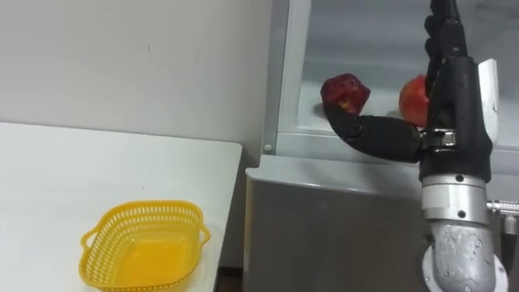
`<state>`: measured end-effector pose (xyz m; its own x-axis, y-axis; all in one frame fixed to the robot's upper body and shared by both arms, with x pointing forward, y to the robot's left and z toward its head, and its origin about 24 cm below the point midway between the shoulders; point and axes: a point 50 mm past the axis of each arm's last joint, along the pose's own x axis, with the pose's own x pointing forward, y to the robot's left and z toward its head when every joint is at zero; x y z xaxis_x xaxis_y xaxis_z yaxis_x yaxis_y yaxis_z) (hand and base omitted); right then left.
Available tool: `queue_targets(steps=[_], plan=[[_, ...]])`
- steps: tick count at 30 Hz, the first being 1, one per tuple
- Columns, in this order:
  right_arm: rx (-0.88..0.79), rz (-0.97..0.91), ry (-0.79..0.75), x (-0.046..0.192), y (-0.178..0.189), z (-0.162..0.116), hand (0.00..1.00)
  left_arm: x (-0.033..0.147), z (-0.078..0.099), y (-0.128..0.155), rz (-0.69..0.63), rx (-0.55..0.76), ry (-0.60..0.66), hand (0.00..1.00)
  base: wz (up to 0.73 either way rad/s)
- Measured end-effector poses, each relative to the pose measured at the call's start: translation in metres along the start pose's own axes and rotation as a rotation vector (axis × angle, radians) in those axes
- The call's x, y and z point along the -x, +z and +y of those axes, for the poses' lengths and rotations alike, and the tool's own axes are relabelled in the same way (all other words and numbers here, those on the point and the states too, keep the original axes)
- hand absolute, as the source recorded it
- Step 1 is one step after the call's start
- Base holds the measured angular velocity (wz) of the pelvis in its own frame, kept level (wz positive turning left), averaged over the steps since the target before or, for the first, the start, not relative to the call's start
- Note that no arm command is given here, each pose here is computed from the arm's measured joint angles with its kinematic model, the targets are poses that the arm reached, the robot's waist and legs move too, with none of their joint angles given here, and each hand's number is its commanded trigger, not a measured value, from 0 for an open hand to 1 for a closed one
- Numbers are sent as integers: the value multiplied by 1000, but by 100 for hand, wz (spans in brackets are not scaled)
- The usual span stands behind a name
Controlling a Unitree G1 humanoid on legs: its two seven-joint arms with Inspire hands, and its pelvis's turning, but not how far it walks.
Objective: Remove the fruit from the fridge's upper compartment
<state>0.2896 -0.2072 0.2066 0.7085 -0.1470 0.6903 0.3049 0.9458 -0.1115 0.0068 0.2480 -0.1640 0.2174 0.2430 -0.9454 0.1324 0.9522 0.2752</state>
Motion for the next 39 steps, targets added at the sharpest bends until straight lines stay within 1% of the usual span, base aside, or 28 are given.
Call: queue_targets(steps=[8,14,18,25,32,39], plan=[[6,-9,40,-16,3,1,0,-1,1,8,-23,-39,-1,0,0],[21,4,42,-20,0,0,0,-1,2,7,-7,-74,-3,0,4],[58,45,46,-25,-8,-4,0,-1,3,5,0,-74,-2,0,2],[143,133,45,-29,-28,-19,0,-1,5,4,8,-68,10,0,2],[153,129,65,-34,-26,-20,0,-2,12,8,1,-27,41,0,0],[153,126,64,-35,-25,-20,0,-2,14,11,-8,-25,64,0,0]])
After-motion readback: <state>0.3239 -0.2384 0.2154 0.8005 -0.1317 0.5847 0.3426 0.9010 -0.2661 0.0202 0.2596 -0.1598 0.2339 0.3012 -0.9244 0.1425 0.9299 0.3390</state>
